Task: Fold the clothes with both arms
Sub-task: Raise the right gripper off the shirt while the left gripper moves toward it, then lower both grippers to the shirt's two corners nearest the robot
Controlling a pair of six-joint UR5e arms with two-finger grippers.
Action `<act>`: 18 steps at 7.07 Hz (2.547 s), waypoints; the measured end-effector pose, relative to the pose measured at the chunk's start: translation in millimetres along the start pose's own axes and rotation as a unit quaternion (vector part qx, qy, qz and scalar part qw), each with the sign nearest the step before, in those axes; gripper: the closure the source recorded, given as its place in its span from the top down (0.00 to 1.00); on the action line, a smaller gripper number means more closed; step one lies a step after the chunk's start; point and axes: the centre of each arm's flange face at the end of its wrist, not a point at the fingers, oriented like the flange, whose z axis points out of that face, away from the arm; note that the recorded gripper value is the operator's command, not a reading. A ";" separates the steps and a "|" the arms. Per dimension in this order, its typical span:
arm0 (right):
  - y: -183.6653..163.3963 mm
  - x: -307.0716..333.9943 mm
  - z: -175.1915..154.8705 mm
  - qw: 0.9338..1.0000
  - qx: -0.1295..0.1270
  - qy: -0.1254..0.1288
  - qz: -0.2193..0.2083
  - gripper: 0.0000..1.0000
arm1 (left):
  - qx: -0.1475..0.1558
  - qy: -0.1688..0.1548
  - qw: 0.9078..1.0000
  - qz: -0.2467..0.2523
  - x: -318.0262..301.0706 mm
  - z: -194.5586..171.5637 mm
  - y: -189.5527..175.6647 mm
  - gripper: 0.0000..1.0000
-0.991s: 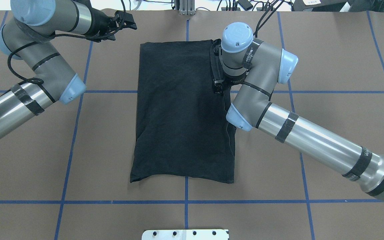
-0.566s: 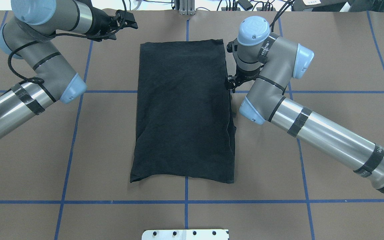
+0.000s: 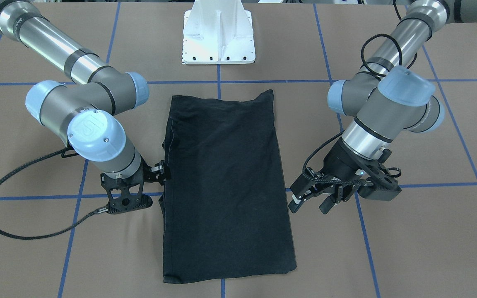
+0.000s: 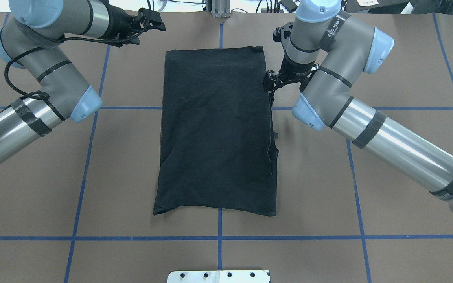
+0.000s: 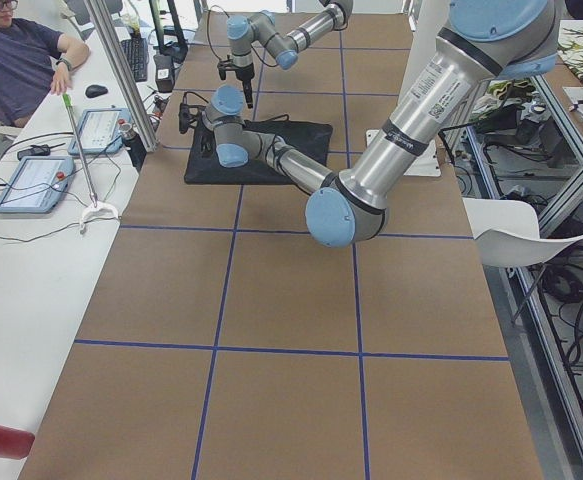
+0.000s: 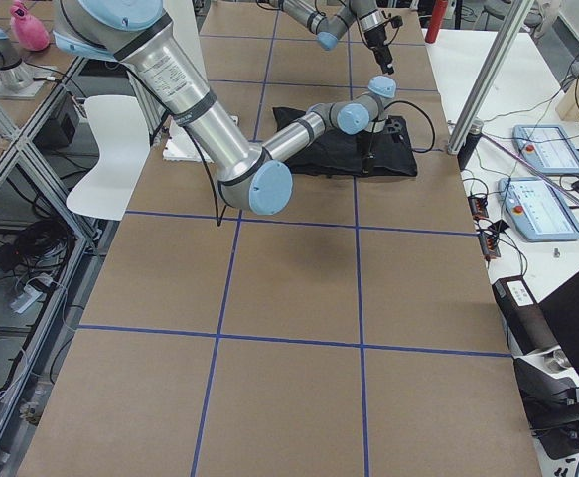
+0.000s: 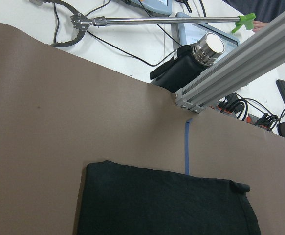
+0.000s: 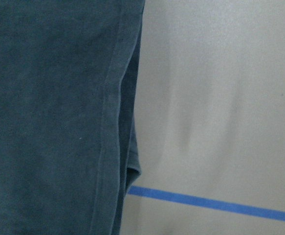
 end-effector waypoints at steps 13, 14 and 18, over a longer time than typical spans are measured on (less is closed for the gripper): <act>163.5 -3.2 -28.8 0.974 0.005 -0.201 0.102 1.00 | -0.188 -0.014 0.979 -0.071 -66.2 -46.1 354.8 1.00; 163.4 -3.1 -28.8 0.974 0.004 -0.201 0.102 1.00 | -0.194 -0.021 0.978 -0.069 -69.5 -39.7 367.5 1.00; 163.1 -2.3 -28.5 0.974 0.004 -0.200 0.103 1.00 | -0.203 -0.027 0.977 -0.063 -69.5 -30.3 394.6 0.33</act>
